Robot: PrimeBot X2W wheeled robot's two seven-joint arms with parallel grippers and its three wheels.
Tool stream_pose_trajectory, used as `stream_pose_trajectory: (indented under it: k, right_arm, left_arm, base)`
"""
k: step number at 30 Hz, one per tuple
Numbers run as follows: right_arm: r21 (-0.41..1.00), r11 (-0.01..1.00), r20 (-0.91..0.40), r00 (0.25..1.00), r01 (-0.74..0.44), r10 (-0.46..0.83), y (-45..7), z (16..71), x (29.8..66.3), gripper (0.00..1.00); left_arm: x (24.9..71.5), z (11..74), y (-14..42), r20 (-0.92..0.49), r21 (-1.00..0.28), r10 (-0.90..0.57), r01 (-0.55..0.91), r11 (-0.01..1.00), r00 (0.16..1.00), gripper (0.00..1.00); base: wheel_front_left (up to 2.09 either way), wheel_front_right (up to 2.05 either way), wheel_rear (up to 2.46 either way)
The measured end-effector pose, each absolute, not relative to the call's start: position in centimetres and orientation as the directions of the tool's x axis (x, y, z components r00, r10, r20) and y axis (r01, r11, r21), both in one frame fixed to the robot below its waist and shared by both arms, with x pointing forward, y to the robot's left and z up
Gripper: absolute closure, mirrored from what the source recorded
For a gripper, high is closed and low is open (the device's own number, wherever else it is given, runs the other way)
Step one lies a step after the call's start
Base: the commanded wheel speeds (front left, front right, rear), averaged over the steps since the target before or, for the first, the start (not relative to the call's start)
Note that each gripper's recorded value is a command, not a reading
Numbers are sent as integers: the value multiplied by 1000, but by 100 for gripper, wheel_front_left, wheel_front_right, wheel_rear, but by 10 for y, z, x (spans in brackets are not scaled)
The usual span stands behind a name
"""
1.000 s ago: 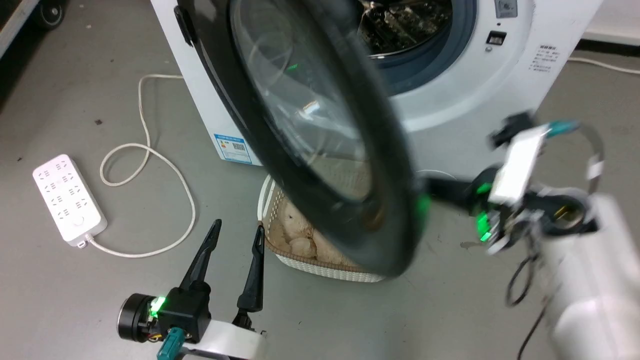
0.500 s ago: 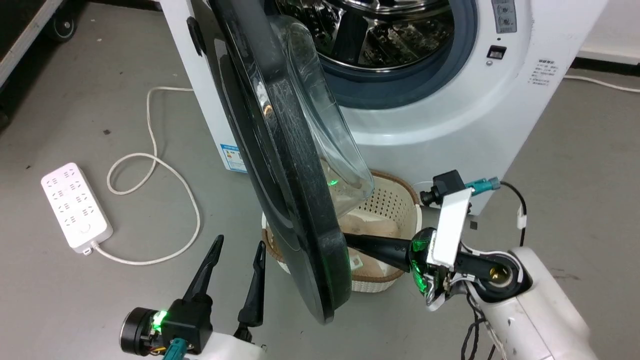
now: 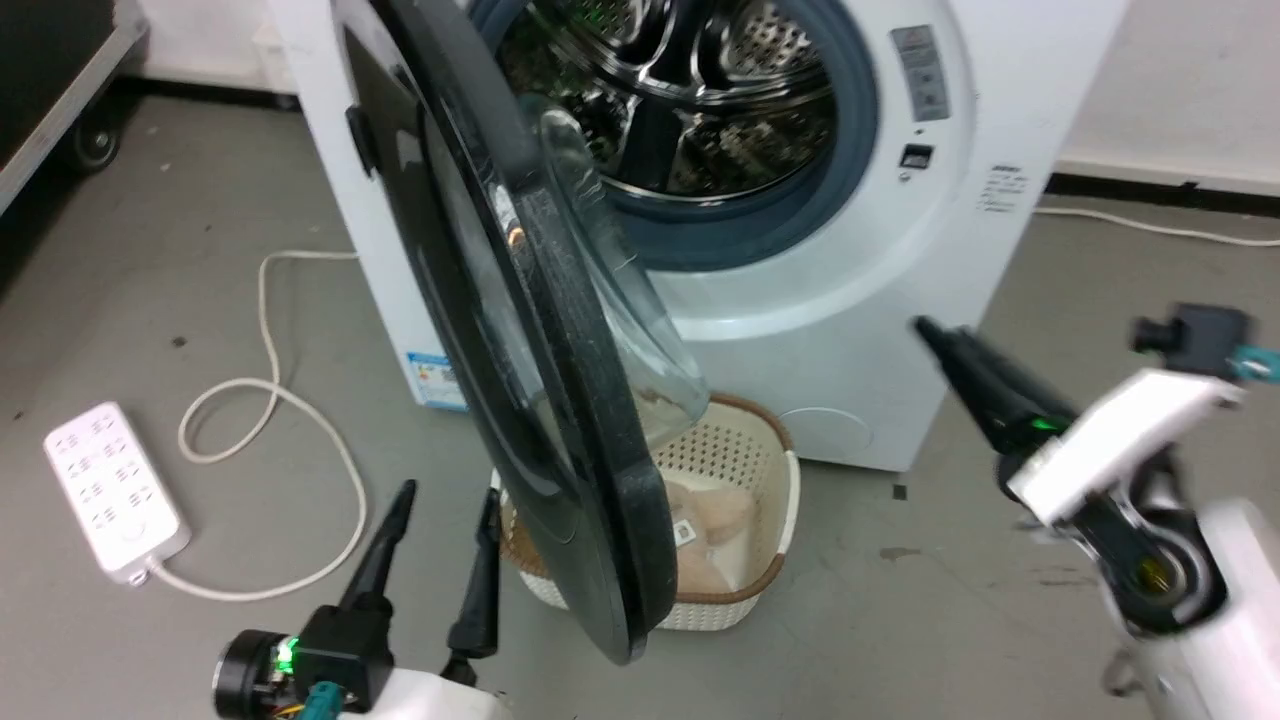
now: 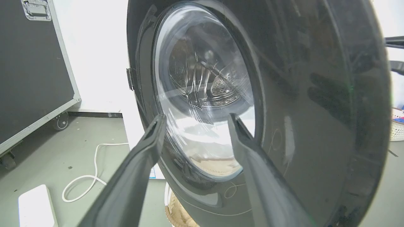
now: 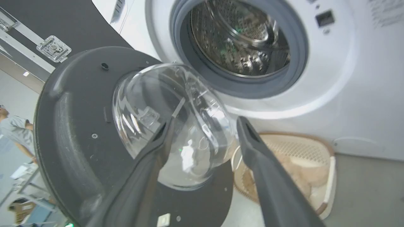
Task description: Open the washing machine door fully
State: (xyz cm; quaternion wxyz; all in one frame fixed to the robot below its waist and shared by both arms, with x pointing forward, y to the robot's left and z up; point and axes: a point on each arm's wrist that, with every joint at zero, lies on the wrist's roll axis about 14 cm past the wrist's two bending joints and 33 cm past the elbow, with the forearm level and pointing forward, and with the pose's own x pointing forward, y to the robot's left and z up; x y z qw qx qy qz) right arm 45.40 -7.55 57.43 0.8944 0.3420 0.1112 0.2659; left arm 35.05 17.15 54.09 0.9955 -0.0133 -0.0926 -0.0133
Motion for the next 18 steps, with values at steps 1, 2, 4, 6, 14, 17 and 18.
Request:
stream_pose_trajectory:
  k: [1, 2, 4, 6, 14, 17, 18]
  right_arm:
    - [605, 680, 10, 858, -414, 514, -87, 580, 452, 0]
    - [531, 734, 33, 875, -424, 482, -97, 584, 450, 0]
    - [392, 817, 88, 902, -422, 423, -117, 592, 445, 0]
    - [273, 876, 137, 917, -398, 374, -134, 594, 438, 0]
    - [54, 976, 235, 953, -209, 191, -174, 582, 400, 0]
    - [41, 982, 224, 960, -182, 169, -165, 571, 383, 0]
    - [46, 984, 222, 962, -173, 159, -164, 568, 378, 0]
  left_arm:
    - [351, 543, 172, 190, -24, -25, 30, 999, 981, 0]
    - [352, 544, 172, 194, -24, -26, 31, 999, 981, 0]
    - [353, 546, 170, 201, -31, -32, 40, 999, 979, 0]
    - [354, 548, 168, 207, -39, -42, 51, 998, 978, 0]
    - [354, 541, 165, 187, -66, -62, 76, 995, 980, 0]
    - [352, 536, 163, 174, -69, -68, 81, 994, 982, 0]
    - [352, 535, 162, 171, -70, -70, 83, 994, 983, 0]
  base:
    - [0, 0, 0]
    - [0, 0, 0]
    - [0, 0, 0]
    - [0, 0, 0]
    - [0, 0, 0]
    - [0, 0, 0]
    - [0, 0, 0]
